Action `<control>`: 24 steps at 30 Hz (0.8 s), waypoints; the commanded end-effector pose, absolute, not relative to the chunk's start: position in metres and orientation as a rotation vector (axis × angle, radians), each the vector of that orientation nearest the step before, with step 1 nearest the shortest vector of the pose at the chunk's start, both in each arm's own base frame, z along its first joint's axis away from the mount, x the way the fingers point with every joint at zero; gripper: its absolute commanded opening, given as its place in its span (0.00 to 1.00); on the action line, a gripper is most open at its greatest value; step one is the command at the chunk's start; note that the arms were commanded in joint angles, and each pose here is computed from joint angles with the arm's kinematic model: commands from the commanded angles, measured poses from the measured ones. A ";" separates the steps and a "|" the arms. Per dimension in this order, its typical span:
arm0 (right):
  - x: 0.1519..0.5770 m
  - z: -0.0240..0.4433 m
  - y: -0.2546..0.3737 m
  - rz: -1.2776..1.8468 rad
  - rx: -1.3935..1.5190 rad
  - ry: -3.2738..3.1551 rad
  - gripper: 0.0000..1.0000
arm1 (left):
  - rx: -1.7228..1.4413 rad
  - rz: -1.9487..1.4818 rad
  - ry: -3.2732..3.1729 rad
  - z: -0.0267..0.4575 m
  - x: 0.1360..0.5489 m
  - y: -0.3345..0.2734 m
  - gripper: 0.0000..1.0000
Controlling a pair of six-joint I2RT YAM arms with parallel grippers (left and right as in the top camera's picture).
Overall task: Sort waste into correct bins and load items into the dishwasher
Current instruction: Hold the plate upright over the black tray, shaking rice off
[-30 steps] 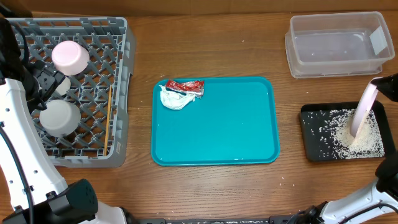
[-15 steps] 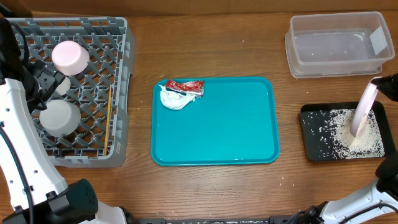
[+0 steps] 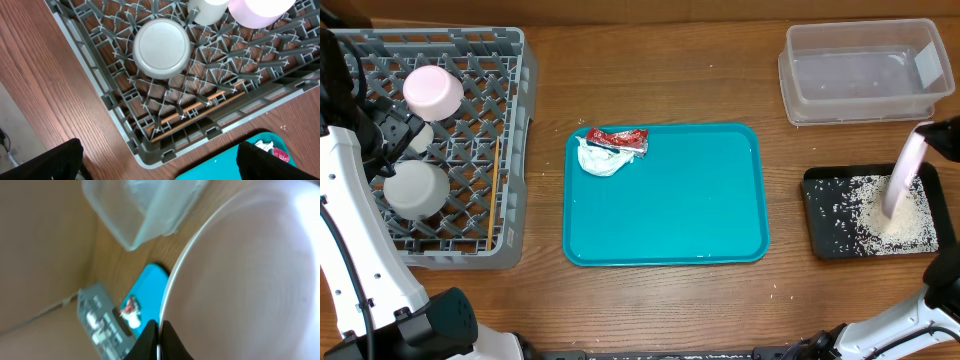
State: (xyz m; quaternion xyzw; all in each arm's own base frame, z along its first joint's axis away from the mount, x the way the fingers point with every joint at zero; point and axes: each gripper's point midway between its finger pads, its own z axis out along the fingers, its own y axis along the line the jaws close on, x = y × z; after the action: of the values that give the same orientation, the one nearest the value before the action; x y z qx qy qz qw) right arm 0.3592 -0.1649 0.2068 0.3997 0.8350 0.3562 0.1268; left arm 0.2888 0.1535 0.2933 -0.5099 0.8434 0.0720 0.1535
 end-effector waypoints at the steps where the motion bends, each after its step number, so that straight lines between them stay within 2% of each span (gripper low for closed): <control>1: 0.359 0.211 -0.165 1.017 1.109 2.429 0.04 | -1.443 0.217 2.438 0.292 0.290 0.155 1.00; 2: 0.363 0.219 -0.157 1.092 1.024 2.400 0.04 | -1.443 0.217 2.438 0.292 0.290 0.155 1.00; 4: 0.362 0.219 -0.156 1.106 1.069 2.396 0.04 | -1.443 0.217 2.438 0.292 0.290 0.155 1.00; 8: 0.337 0.185 -0.189 0.760 1.500 2.465 0.04 | -1.443 0.217 2.438 0.292 0.290 0.155 1.00; 10: 0.333 0.181 -0.196 0.693 1.563 2.461 0.04 | -1.443 0.217 2.438 0.292 0.290 0.155 1.00; 14: 0.344 0.191 -0.183 0.850 1.492 2.425 0.04 | -1.444 0.216 2.438 0.292 0.290 0.155 1.00; 17: 0.366 0.221 -0.159 1.090 1.017 2.384 0.04 | -1.444 0.217 2.438 0.292 0.290 0.155 1.00; 18: 0.368 0.227 -0.153 1.139 0.953 2.363 0.04 | -1.444 0.217 2.438 0.292 0.290 0.155 1.00; 24: 0.368 0.230 -0.150 1.195 1.018 2.335 0.04 | -1.444 0.217 2.438 0.292 0.290 0.155 1.00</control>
State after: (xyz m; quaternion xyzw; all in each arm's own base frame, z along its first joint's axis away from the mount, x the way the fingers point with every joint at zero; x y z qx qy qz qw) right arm 0.3639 -0.1596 0.2124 0.3891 0.8279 0.3803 0.1360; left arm 0.2888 0.1536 0.2933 -0.5101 0.8433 0.0720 0.1535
